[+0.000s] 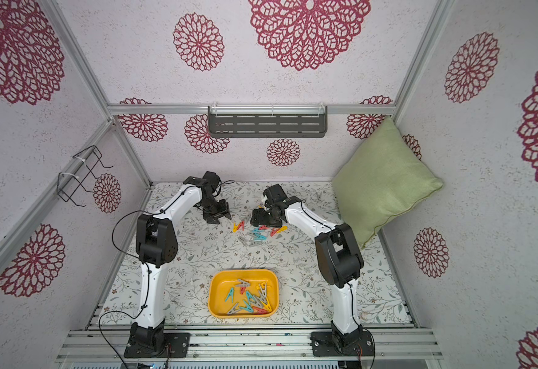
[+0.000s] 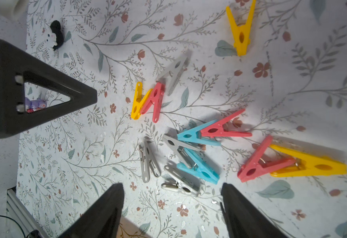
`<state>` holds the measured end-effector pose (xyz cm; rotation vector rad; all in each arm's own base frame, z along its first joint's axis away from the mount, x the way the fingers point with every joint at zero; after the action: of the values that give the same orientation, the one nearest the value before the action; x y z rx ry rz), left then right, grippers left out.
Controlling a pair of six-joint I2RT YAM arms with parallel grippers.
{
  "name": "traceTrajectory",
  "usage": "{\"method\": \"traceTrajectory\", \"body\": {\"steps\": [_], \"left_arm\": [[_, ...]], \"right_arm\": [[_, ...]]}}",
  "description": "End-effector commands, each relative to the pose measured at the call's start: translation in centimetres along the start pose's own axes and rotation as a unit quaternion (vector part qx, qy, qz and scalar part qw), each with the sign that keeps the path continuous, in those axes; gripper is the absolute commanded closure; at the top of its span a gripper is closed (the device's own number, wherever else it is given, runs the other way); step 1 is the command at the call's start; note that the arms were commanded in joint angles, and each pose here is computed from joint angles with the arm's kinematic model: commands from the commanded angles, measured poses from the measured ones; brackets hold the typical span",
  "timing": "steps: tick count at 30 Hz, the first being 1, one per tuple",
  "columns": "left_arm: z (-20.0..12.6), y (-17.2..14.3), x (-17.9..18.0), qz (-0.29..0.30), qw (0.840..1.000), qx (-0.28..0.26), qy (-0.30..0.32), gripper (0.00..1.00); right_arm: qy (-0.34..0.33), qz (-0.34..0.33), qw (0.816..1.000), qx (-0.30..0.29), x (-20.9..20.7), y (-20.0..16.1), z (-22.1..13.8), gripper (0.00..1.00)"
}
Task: Put the clothespins into the storage box
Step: Pick up the clothespin from the center of the board.
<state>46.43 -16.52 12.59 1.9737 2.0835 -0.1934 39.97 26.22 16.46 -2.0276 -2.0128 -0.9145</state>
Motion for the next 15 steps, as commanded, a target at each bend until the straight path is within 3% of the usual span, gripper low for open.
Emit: {"method": "traceTrajectory", "body": {"steps": [1,15], "left_arm": [[1.5,0.0,-0.2,0.012,0.999,0.015,0.027,0.39],[5.1,0.9,-0.6,0.035,0.997,0.027,0.069,0.48]], "right_arm": [[0.014,0.016,1.0,-0.001,-0.1,0.9,-0.6,0.19],[0.024,0.029,0.999,0.005,-1.4,1.5,-0.7,0.22]]}}
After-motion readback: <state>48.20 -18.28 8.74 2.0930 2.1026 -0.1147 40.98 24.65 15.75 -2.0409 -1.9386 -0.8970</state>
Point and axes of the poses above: each gripper's point midway between its finger pads, its own z axis out along the fingers, its own x axis along the line the jaws close on, y = z × x, the point moved 6 cm from there along -z, back along the fingers, and after that the axes turned 10 degrees about z, right-handed, at the moved point
